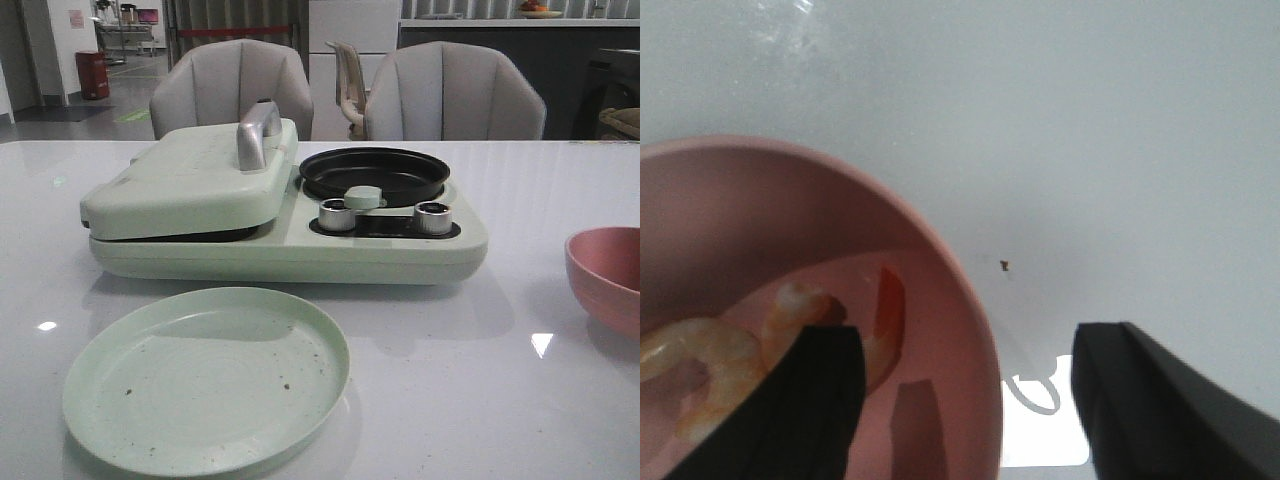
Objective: Make breakfast with bread and shrimp
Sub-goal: 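Lift the pink bowl over the frying pan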
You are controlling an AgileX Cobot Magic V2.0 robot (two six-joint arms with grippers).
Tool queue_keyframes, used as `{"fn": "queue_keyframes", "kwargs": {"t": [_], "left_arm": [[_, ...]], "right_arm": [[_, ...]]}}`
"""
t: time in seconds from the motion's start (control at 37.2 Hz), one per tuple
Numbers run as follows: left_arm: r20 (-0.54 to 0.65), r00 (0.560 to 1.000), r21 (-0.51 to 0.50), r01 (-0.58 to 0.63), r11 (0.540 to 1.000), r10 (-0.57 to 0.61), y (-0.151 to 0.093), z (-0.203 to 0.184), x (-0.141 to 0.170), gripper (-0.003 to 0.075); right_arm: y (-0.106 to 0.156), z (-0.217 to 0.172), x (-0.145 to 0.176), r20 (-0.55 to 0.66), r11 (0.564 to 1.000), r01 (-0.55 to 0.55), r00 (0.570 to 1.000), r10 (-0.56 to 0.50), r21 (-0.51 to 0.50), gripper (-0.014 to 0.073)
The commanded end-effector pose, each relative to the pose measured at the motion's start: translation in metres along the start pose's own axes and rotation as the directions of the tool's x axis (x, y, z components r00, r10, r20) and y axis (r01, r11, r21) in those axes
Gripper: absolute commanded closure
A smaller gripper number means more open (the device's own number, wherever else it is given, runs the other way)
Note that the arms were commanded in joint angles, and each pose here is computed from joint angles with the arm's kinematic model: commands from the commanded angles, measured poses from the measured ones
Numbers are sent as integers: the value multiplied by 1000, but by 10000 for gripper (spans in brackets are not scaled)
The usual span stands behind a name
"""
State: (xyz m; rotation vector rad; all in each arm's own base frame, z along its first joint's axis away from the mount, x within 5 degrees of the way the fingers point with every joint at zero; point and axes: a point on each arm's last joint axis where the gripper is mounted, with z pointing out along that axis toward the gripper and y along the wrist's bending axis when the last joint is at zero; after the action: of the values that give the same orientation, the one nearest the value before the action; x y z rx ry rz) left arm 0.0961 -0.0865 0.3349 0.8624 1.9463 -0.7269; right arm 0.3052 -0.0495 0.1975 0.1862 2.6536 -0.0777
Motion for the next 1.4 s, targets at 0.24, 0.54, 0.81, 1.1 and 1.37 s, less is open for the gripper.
{"fn": "queue_keyframes", "kwargs": {"t": [0.24,0.54,0.81,1.1,1.37], "left_arm": [[74,997,3,10,1000,-10,-3,-4,-12,621],[75,997,1,10,1000,-10,-2,-4,-12,621],[75,997,1,10,1000,-10,-2,-4,-12,621],[75,997,1,10,1000,-10,-2,-4,-12,621],[75,997,1,10,1000,-10,-2,-4,-12,621]], "right_arm": [[-3,2,-16,87,1000,17,996,-18,14,396],[1,-17,-38,150,999,30,988,-32,14,561],[37,-89,-104,309,961,252,910,-276,114,560],[116,-164,-147,343,766,450,705,-620,460,552],[185,-186,-154,344,557,307,535,-772,772,552]]}}
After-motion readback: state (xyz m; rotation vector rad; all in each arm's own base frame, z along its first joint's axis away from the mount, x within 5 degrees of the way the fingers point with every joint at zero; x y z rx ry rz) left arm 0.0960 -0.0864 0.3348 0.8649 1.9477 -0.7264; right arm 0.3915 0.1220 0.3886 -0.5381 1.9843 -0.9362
